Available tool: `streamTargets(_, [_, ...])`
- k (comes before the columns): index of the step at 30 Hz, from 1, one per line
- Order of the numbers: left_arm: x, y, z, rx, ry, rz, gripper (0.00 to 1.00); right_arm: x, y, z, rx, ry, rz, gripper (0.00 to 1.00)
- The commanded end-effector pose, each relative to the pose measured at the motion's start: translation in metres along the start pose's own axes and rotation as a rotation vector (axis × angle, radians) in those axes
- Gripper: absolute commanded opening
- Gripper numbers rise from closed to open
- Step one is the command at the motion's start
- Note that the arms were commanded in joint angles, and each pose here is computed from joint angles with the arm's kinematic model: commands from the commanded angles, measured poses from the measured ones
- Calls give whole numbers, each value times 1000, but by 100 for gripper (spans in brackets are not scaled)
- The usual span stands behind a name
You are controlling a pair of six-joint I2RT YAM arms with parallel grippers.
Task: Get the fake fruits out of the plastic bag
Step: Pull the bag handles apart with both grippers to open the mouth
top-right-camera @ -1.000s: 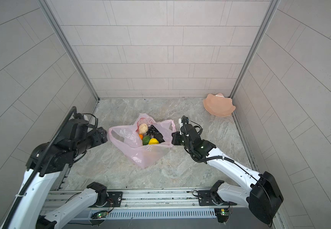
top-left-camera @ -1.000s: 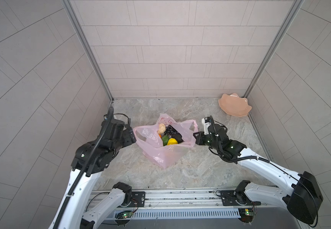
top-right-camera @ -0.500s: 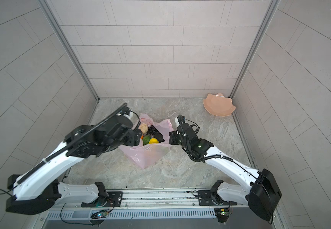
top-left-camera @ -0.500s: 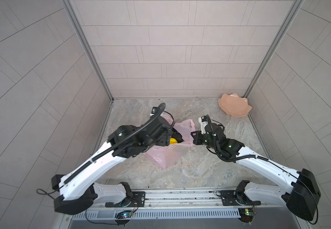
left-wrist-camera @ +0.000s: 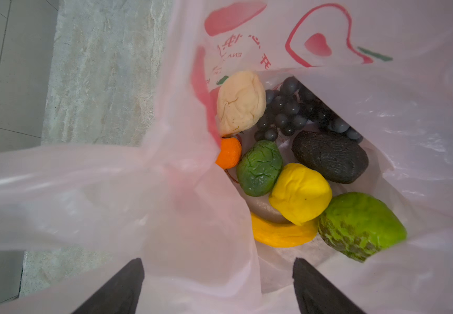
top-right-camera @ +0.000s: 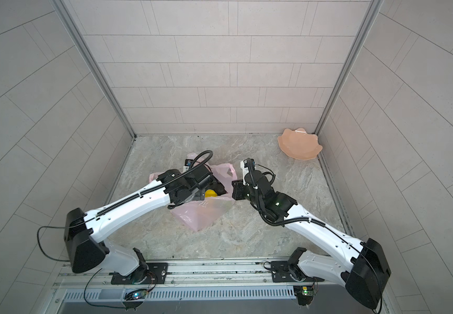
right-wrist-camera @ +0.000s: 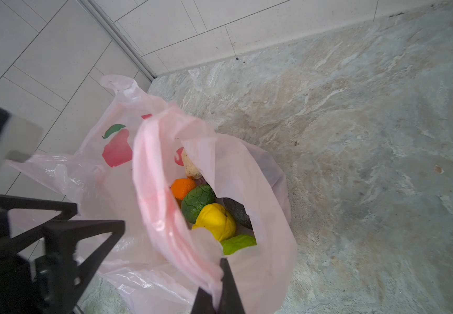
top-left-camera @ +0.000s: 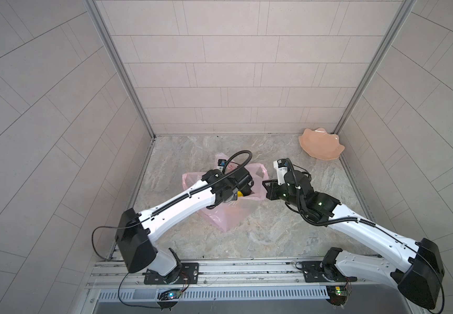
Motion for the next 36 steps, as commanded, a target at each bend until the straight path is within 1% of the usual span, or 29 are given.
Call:
streamTargets(1, [0, 23, -1, 56, -7, -27, 92, 0, -6, 1, 0, -30, 7, 0])
streamTargets(3, [5, 40, 1, 102, -1, -69, 92, 0, -7, 1, 0, -41, 10, 0])
streamTargets(5, [11, 52, 4, 125, -6, -96, 90, -2, -10, -1, -6, -54, 30, 0])
streamTargets(7, [19, 60, 7, 133, -19, -104, 85, -4, -12, -4, -17, -67, 52, 0])
streamTargets(9, [27, 65, 11, 143, -37, -96, 77, -7, -11, -9, -26, -70, 60, 0])
streamTargets(10, [31, 67, 13, 145, -51, -82, 71, -9, -10, -11, -28, -62, 63, 0])
streamTargets(12, [37, 69, 15, 135, -83, -43, 52, -15, -6, -16, -26, -38, 62, 0])
streamTargets(13, [42, 67, 15, 125, -103, -23, 45, -18, -4, -19, -23, -21, 57, 0])
streamTargets(16, [55, 64, 12, 95, -168, 74, 29, -30, 5, -34, -26, 57, 31, 0])
streamTargets(18, [66, 61, 2, 61, -260, 182, 17, -42, 12, -52, -41, 132, 12, 0])
streamTargets(21, [87, 47, -16, -17, -388, 284, 6, -59, 19, -84, -79, 260, -21, 0])
streamTargets(23, [100, 36, -25, -90, -475, 337, 1, -67, 22, -101, -101, 324, -49, 0])
streamTargets(25, [112, 30, -25, -157, -567, 393, 0, -76, 23, -109, -114, 358, -47, 0])
streamTargets(27, [118, 34, -16, -175, -637, 415, 0, -84, 26, -106, -113, 366, -20, 0])
streamTargets(29, [111, 44, -6, -150, -632, 446, 0, -91, 30, -97, -99, 370, -1, 0])
streamTargets(32, [93, 65, 12, -54, -602, 504, 0, -99, 36, -73, -60, 348, 44, 0])
streamTargets(33, [88, 70, 18, -33, -584, 519, 0, -100, 38, -66, -41, 335, 56, 2])
streamTargets(34, [83, 72, 21, -23, -560, 523, 0, -100, 37, -61, -23, 317, 69, 7])
streamTargets(35, [78, 71, 23, -21, -521, 516, 0, -99, 33, -57, -11, 282, 87, 18])
streamTargets(36, [73, 67, 25, -19, -486, 494, 0, -94, 28, -54, -4, 236, 106, 34])
Point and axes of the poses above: each gripper's point midway between its finger pads, its own y axis out along the fingers, its own x axis along the line the jaws close on, z = x × y, the point moved 5 cm from there along -y, back along the fingers, and after that the axes turned 9 degrees about y, right-handed, at the moved point
